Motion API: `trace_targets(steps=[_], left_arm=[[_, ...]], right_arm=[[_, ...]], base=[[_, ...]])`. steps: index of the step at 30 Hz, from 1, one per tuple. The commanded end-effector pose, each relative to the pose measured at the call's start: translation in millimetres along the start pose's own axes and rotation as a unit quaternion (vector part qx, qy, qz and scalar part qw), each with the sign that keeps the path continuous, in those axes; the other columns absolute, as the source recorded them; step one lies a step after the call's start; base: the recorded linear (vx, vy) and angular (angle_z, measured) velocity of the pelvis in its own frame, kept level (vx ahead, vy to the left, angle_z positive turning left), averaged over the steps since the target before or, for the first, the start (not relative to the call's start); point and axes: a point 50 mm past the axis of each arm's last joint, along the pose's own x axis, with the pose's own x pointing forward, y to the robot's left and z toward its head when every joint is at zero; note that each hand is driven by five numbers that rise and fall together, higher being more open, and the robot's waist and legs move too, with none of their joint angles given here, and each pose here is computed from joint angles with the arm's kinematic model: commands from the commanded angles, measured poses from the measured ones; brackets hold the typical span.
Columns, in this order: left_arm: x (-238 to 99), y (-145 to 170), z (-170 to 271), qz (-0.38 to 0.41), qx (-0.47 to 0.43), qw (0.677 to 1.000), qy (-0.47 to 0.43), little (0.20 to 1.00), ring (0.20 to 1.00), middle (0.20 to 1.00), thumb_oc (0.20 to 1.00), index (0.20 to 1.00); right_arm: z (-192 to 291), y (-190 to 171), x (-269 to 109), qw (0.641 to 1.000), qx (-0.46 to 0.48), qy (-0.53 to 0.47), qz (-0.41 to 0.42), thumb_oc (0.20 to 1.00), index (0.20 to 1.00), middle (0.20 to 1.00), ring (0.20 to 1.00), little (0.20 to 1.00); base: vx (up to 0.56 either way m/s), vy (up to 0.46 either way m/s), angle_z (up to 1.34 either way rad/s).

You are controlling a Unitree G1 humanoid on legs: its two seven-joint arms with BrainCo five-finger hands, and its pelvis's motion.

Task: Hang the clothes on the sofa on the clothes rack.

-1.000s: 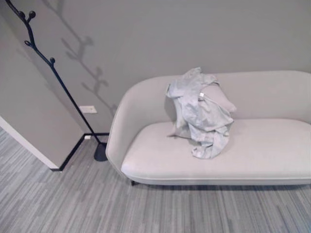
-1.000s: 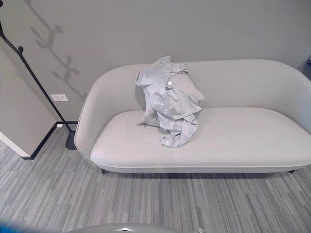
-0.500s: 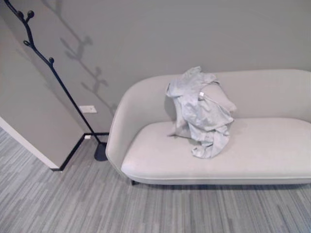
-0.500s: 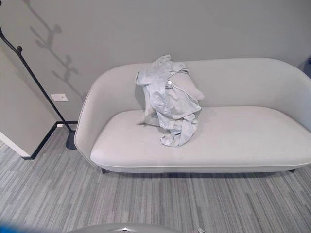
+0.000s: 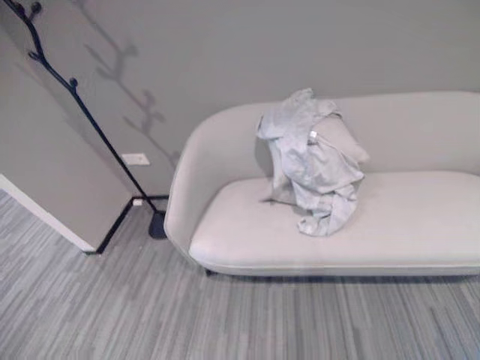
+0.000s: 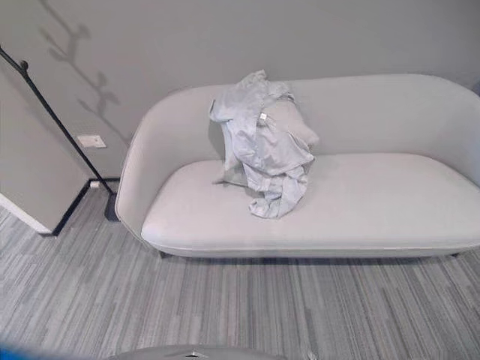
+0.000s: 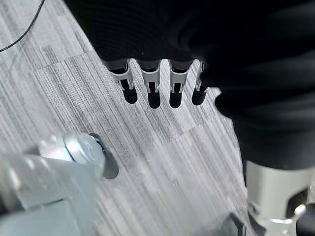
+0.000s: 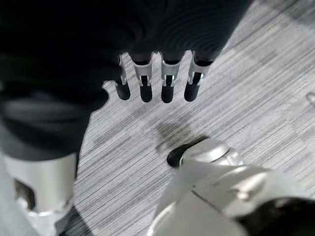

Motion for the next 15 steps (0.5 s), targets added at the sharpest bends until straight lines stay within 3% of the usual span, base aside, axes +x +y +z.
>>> trace_targets(steps=[1, 10, 15], left_arm=[[-0.5, -8.1, -4.6, -0.009, -0.021, 1.0, -0.002, 1.0, 1.0, 1.0, 1.0, 1.0], [-1.5, -18.1, -12.0, -0.022, -0.011, 1.0, 0.0, 1.0, 1.0, 1.0, 1.0, 1.0], [-0.9, -6.8, -6.3, -0.007, 0.033, 0.999, -0.009, 1.0, 1.0, 1.0, 1.0, 1.0]], right_arm=[[1.8, 8.9, -0.3, 1.0, -0.005, 0.001, -0.004, 1.0, 1.0, 1.0, 1.0, 1.0], [15.4, 8.5, -0.9, 1.0, 0.004, -0.023, -0.012, 1.0, 1.0, 1.0, 1.0, 1.0], [-9.2, 6.9, -0.1, 0.998, 0.061, 0.013, -0.006, 1.0, 1.0, 1.0, 1.0, 1.0]], base=[[-0.01, 0.065, 0.07], [0.16, 0.147, 0.1], [0.48, 0.49, -0.35]])
